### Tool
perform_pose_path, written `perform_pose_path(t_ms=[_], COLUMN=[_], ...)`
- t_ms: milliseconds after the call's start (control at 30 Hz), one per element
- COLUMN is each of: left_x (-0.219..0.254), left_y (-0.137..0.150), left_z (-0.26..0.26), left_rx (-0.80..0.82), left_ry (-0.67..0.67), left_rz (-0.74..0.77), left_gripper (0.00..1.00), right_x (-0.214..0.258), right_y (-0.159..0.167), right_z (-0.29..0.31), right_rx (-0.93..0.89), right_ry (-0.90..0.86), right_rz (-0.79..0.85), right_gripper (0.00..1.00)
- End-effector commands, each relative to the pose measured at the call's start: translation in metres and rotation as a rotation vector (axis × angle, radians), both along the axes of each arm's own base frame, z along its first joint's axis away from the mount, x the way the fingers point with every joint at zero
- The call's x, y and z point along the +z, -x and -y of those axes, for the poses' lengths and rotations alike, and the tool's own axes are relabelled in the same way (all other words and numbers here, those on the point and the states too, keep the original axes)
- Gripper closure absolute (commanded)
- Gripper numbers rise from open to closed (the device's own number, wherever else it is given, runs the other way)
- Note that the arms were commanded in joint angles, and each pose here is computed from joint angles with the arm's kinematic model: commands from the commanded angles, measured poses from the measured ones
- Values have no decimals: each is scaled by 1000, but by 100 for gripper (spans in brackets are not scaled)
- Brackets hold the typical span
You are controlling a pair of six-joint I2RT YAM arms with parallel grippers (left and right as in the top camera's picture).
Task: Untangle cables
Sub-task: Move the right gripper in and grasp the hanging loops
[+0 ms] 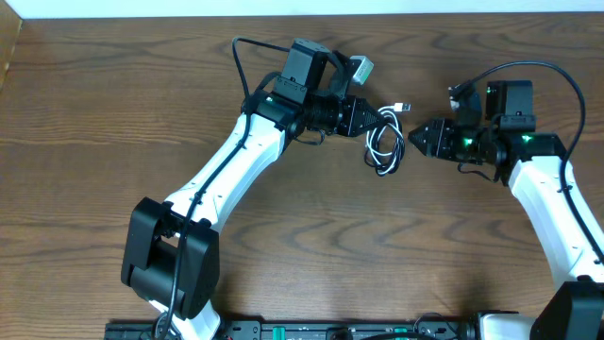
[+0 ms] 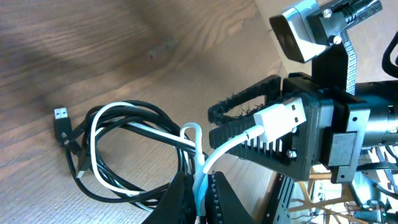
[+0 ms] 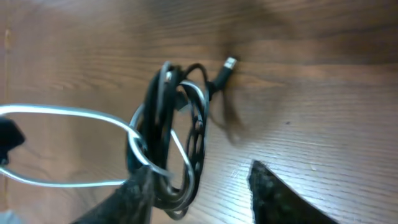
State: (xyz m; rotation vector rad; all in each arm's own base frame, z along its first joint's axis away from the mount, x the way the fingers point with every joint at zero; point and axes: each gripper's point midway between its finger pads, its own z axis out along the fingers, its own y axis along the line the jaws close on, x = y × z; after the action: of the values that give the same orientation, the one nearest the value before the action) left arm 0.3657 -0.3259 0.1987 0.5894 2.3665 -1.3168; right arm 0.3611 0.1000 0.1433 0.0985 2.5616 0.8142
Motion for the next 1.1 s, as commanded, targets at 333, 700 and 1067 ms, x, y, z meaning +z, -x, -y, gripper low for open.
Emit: perform_pose_path(t_ms=[333, 700, 1067], left_x=[24, 23, 17], left_y=[4, 3, -8], left_z=[1, 1, -8], left_rx=[-19, -16, 42], left_ry=[44, 42, -3], left_rz=[32, 33, 45], left_gripper=[92, 92, 92], right_x=[11, -8, -11], right_y=[2, -2, -2], right_z=[-31, -33, -29], right_rx=[100, 100, 85], right_ry=[-35, 6, 26], right_rz=[43, 8, 2], right_gripper=[67, 89, 99])
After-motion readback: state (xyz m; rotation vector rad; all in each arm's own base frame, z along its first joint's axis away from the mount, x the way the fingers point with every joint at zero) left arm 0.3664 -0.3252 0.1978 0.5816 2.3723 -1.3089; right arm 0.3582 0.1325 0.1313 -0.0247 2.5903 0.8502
